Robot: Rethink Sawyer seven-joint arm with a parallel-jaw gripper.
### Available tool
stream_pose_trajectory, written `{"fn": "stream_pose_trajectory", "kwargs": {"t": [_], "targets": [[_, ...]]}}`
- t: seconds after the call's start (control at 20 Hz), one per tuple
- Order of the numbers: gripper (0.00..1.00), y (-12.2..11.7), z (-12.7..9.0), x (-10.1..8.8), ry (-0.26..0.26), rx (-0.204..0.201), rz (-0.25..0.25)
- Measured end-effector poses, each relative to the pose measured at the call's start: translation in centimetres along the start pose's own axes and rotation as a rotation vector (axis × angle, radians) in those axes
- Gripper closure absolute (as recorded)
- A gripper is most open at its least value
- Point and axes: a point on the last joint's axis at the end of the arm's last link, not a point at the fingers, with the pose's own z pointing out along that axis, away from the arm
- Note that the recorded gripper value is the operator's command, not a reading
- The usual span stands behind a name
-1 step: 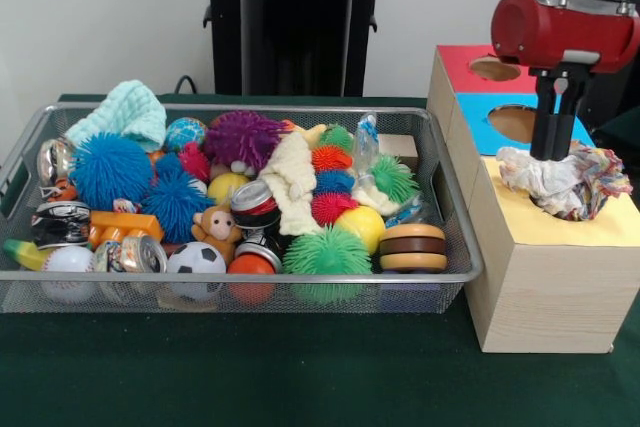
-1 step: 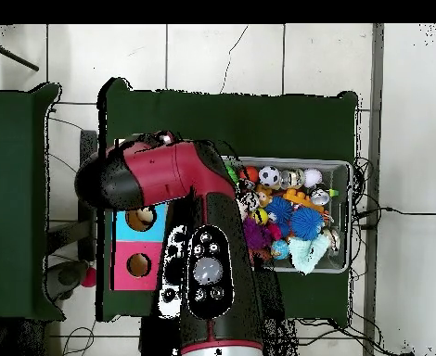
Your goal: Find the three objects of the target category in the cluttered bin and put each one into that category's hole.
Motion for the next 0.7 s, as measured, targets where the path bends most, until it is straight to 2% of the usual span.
{"fn": "stream_pose_trajectory", "kwargs": {"t": [0.35, 0.7], "targets": [[1.0, 0.3, 0.2, 0.5, 0.017, -0.008, 0.005], [1.0, 1.3, 0.3, 1.8, 0.088, -0.054, 0.056]]}}
